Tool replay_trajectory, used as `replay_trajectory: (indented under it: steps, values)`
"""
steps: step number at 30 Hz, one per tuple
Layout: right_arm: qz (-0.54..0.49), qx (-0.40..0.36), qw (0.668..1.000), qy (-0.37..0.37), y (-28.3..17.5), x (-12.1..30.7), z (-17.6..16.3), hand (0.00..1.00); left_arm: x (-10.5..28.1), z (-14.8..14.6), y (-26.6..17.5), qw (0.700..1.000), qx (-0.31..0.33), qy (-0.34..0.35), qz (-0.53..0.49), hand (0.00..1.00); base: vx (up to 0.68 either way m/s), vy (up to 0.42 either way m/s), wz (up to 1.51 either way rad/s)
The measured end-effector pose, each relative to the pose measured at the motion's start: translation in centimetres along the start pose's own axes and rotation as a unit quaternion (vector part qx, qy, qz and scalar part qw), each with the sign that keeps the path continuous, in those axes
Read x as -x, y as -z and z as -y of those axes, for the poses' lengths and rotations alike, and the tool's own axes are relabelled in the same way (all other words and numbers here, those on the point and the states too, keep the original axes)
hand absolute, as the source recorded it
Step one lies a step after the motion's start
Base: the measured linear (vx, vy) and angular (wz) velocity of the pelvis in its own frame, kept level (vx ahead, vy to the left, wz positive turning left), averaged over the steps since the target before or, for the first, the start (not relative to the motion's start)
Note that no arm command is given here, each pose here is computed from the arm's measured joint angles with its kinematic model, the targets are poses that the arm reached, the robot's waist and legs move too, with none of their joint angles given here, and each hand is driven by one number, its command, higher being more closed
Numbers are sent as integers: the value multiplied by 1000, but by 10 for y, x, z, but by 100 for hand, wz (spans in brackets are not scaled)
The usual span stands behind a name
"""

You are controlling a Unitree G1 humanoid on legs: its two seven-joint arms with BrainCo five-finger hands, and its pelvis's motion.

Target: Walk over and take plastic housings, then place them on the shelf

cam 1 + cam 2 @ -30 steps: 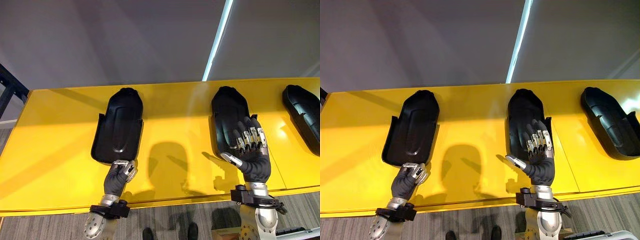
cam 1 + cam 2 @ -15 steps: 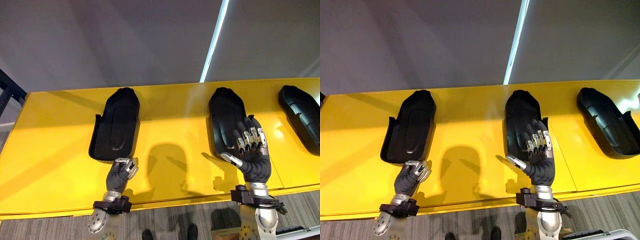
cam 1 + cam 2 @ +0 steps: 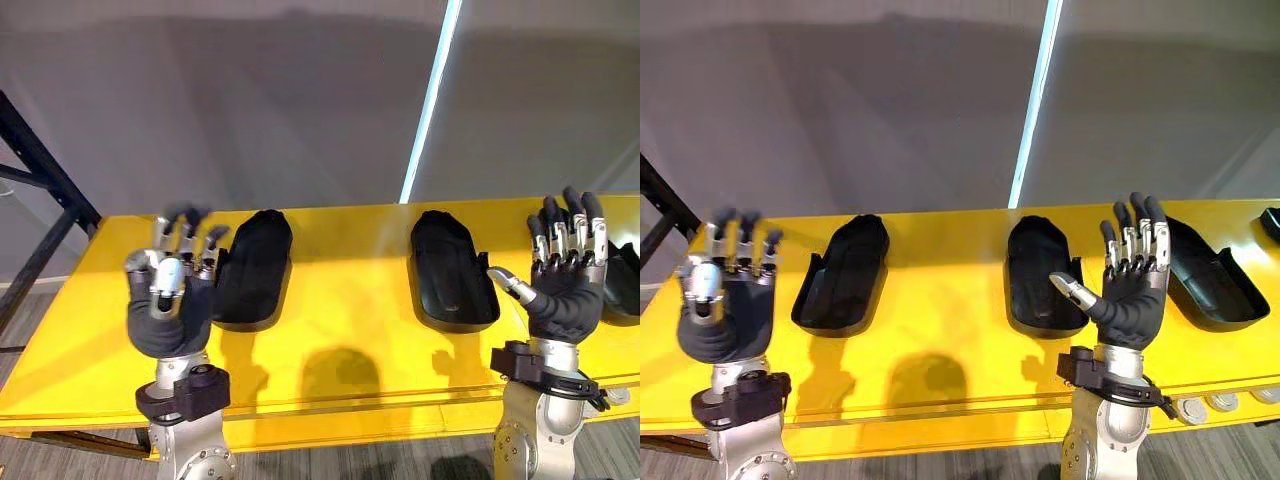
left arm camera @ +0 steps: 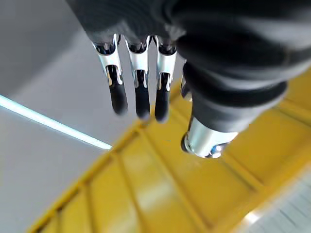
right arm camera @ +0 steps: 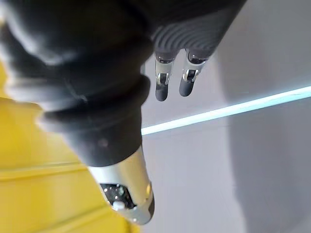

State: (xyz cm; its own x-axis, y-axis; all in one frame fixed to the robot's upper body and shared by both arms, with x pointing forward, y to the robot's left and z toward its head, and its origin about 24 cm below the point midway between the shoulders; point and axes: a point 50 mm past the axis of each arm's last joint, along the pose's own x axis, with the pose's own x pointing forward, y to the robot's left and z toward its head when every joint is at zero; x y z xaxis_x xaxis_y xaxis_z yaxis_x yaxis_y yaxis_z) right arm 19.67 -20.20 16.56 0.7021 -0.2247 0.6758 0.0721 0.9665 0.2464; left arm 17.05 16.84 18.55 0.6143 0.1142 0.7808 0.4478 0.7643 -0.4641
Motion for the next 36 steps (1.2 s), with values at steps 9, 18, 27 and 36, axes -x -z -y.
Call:
replay_trajectory:
  steps: [9, 18, 27, 36]
  values:
    - [-25, 81, 995, 56, -4, 20, 25, 0, 6, 9, 19, 993, -116, -20, -23, 0, -54, -2, 3]
    - [-33, 34, 999, 24, 10, 13, 0, 0, 30, -23, 46, 965, -205, -118, -114, 0, -46, 17, -145]
    - [-89, 20, 996, 18, 2, 46, -8, 0, 11, 2, 56, 972, -207, -83, -78, 0, -133, 217, -84]
    - [-105, 93, 989, 43, 40, 21, 13, 0, -16, 12, 75, 981, -179, -34, -62, 0, -242, 101, -159]
